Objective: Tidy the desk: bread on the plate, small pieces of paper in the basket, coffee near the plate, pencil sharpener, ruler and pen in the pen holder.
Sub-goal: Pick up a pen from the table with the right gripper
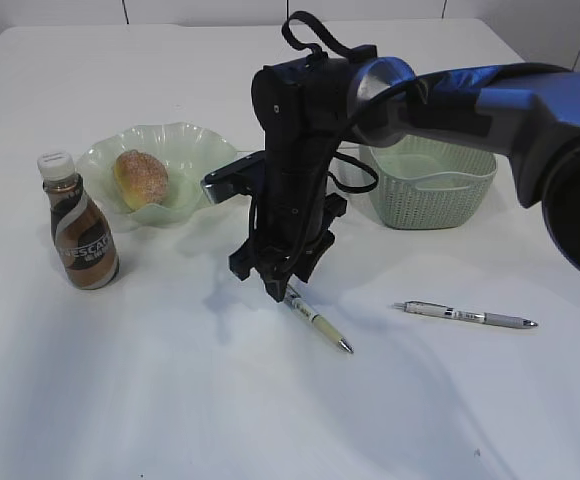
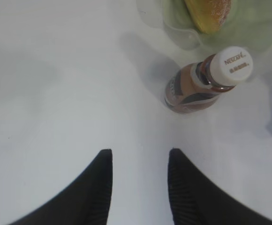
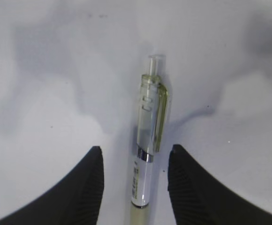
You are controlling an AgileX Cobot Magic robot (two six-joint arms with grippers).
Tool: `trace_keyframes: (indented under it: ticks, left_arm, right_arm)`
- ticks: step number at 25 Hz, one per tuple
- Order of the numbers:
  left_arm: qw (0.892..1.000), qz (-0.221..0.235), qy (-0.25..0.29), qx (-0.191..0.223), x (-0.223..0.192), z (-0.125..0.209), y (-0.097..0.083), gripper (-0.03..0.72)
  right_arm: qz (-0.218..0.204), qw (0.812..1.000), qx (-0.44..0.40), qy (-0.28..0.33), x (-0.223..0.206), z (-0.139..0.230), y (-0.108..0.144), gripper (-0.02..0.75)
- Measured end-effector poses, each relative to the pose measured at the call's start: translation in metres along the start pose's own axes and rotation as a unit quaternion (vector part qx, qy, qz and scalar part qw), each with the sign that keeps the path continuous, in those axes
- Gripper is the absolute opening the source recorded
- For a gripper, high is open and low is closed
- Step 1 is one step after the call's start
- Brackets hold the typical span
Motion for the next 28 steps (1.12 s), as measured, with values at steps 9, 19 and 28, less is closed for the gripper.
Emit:
trace_keyframes:
  ticks: [9, 19, 28]
  left_arm:
    - [1.000, 0.000, 0.000, 0.000, 0.0000, 0.0000, 0.0000, 0.275]
    - [1.000, 0.000, 0.000, 0.000, 0.0000, 0.0000, 0.0000, 0.275]
    - [1.000, 0.000, 0.000, 0.000, 0.0000, 0.0000, 0.0000, 0.275]
  right_arm:
    - [0.003, 1.000, 0.001, -0.002, -0.0007, -0.0007, -0.0008, 0.370]
    - [0.003, 1.000, 0.002, -0.007, -0.0007, -0.0022, -0.0010, 0.370]
    - [0.004, 1.000, 0.002, -0.004, -0.0083, -0.0025, -0.0012, 0.370]
Point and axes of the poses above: a point on each arm's last joint axis where the gripper is mounted, x pointing back along that axis away from the gripper, y along the wrist's bending axis when the last joint is at zero, z = x × y, the point moved 5 cm from there along -x, pointing out along that axis toward the gripper, and after that the axes turned 13 degrees about -x, right-handed, at the moved point
